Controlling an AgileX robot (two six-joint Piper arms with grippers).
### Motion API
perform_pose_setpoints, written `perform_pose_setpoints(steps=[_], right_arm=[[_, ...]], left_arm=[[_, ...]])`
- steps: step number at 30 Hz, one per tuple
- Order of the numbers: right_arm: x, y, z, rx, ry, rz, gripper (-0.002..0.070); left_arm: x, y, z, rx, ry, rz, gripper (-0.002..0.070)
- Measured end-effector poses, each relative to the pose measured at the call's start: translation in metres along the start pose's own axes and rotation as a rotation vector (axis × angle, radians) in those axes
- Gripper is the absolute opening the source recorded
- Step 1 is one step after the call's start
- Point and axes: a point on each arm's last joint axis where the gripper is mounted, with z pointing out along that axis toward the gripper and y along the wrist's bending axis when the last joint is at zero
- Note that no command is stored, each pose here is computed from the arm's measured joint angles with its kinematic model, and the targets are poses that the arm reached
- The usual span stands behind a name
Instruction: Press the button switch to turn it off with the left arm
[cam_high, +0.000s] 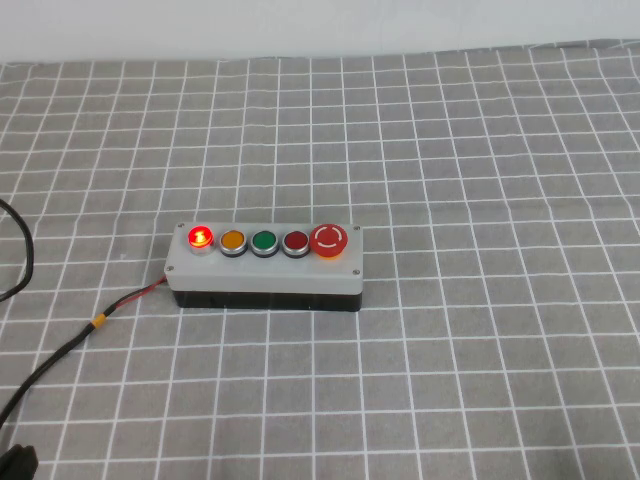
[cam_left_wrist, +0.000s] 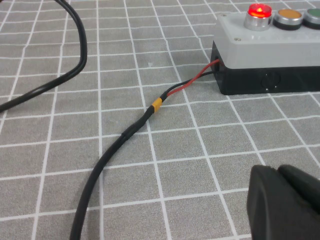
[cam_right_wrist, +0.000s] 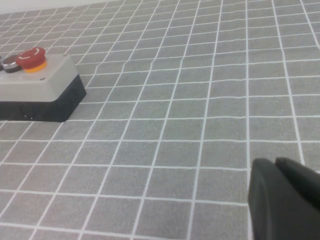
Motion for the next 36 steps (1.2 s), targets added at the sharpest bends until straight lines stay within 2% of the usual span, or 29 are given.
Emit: perform_pose_setpoints(steps=[32, 36], right_arm=[[0.0, 0.0, 0.0, 0.0, 0.0, 0.0, -0.0017], [0.0, 0.0, 0.0, 0.0, 0.0, 0.0, -0.0017]], left_arm=[[-0.0002, 0.0001, 0.0, -0.001, -0.002, 0.005, -0.0003], [-0.0016, -0.0005, 0.0, 0.006, -0.018, -0.025, -0.0003]])
